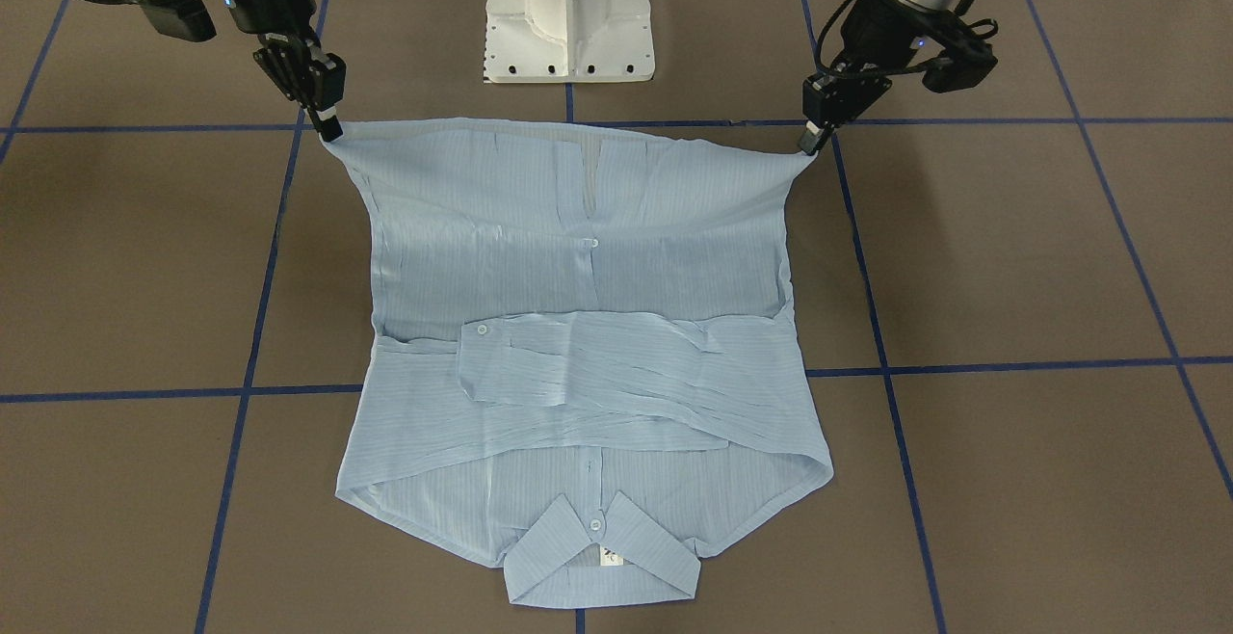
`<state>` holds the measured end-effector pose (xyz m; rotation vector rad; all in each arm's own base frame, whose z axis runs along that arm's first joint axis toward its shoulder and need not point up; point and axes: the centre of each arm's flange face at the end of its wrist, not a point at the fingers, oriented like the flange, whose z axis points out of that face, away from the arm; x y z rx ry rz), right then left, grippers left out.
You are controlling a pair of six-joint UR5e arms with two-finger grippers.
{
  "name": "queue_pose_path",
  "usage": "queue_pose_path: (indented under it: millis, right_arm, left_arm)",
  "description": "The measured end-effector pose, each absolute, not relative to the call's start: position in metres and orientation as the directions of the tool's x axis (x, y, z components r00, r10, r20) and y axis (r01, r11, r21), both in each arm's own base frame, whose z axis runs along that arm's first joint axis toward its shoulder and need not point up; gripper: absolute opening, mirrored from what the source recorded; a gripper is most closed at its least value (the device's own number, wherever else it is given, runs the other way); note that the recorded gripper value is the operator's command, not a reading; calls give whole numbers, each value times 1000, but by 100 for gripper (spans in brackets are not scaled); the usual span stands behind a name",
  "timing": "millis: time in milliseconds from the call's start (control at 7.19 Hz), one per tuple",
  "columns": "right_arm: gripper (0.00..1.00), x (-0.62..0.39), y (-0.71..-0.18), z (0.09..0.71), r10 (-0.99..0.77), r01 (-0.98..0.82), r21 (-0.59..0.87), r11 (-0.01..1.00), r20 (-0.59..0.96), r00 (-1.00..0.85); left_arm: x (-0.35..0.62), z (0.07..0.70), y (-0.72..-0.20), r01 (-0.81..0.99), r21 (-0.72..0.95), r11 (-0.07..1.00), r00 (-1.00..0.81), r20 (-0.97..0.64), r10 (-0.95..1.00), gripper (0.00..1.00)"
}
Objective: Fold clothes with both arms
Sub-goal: 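Lift the hem with both grippers and fold it toward the collar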
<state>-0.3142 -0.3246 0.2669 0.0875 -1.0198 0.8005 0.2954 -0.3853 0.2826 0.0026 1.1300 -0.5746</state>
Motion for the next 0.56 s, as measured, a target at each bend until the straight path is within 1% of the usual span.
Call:
queue_pose_path:
  millis: [278,556]
  right_arm:
    - [0,-323,-363,267,586,-650,-315,692,771,250]
    - [0,-356,-414,269,612,-682,-314,660,751,247]
  left_arm:
    - [303,296,-430,439,-267,858,324,-844,-428,0]
    - [337,296,-494,459,-240,855,348,-837,-422,0]
